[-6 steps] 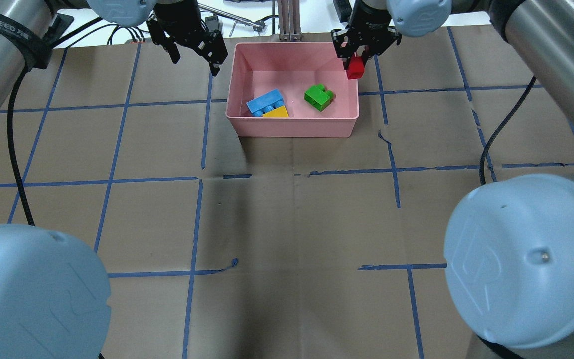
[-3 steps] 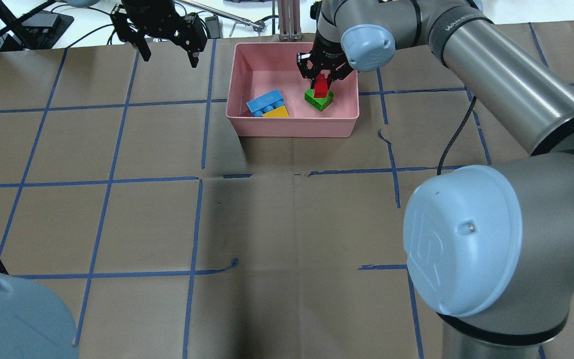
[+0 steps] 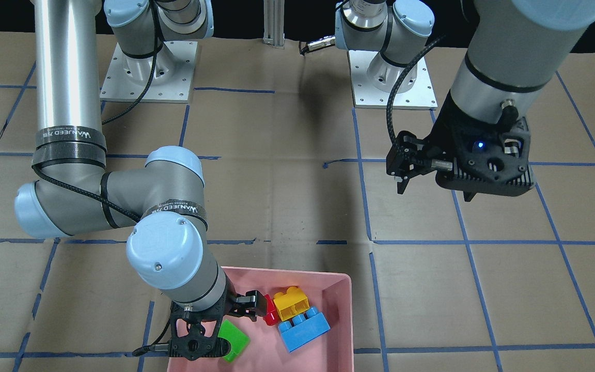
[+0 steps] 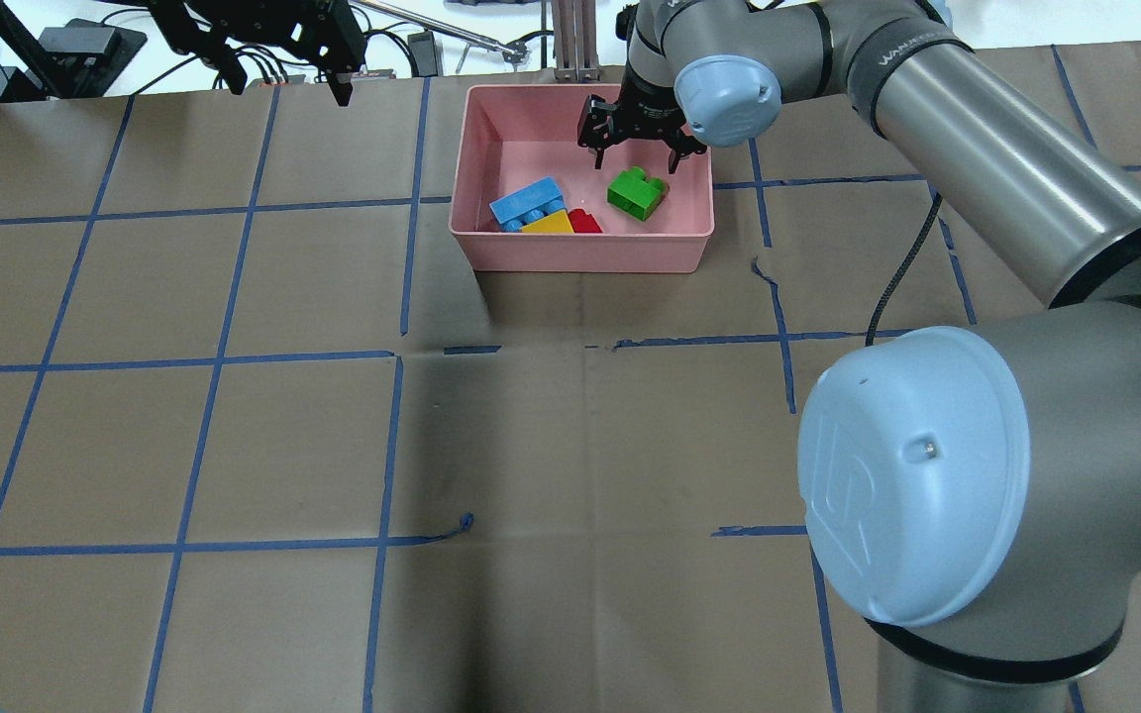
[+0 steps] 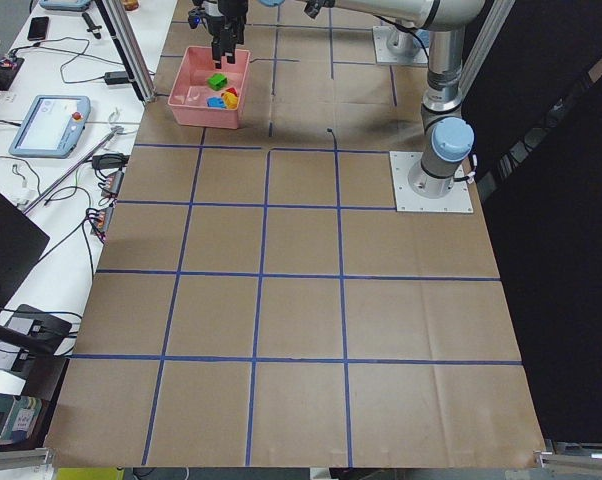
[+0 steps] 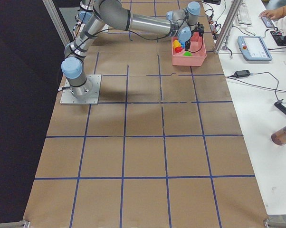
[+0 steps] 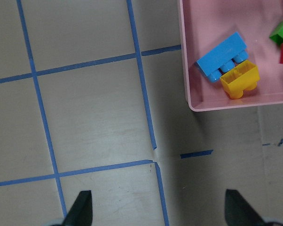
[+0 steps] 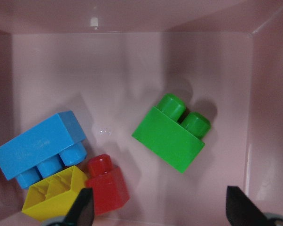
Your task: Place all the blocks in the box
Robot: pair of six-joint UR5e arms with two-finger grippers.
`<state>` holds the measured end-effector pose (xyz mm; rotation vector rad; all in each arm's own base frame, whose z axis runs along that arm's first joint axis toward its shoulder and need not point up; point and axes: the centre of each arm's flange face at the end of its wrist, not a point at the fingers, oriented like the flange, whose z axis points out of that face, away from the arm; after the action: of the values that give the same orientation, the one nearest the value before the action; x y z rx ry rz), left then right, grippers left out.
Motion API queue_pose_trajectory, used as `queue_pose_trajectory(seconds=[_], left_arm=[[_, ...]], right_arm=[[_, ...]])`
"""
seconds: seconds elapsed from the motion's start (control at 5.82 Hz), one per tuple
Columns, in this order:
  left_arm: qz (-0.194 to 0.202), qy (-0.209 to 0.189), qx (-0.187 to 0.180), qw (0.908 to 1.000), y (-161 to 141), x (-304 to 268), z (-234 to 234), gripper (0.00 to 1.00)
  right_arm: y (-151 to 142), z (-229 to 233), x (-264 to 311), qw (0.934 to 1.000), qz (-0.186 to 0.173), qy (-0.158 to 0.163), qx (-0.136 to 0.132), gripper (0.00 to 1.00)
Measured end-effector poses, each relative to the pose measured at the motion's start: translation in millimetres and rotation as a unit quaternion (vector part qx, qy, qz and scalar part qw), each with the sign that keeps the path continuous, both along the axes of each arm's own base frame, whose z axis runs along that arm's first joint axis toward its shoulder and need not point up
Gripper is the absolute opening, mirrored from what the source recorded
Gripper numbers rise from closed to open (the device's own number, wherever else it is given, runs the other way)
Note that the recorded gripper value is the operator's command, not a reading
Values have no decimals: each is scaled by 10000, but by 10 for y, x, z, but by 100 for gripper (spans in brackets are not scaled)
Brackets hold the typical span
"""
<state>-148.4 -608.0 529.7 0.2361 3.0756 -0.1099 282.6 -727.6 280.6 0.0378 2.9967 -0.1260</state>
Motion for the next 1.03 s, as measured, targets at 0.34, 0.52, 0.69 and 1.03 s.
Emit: queue_pose_trajectory(seconds=[0.34,0.52,0.69,1.03], left_arm=[[25,-13,66,10000,117,28,78,100],[26,-28,92,10000,158,31,109,100],[25,-38,103,9999,171,32,118,100],[25,-45,110,9999,177,28,119,100]], right_arm=[[52,301,-273,9999,-51,66,108,100],[200,610,-692,9986,-171,158,485,100],[470,899,-1133,9962,-201,265,811,100],[1398,1433,-1526,9926,-164,680,995,100]])
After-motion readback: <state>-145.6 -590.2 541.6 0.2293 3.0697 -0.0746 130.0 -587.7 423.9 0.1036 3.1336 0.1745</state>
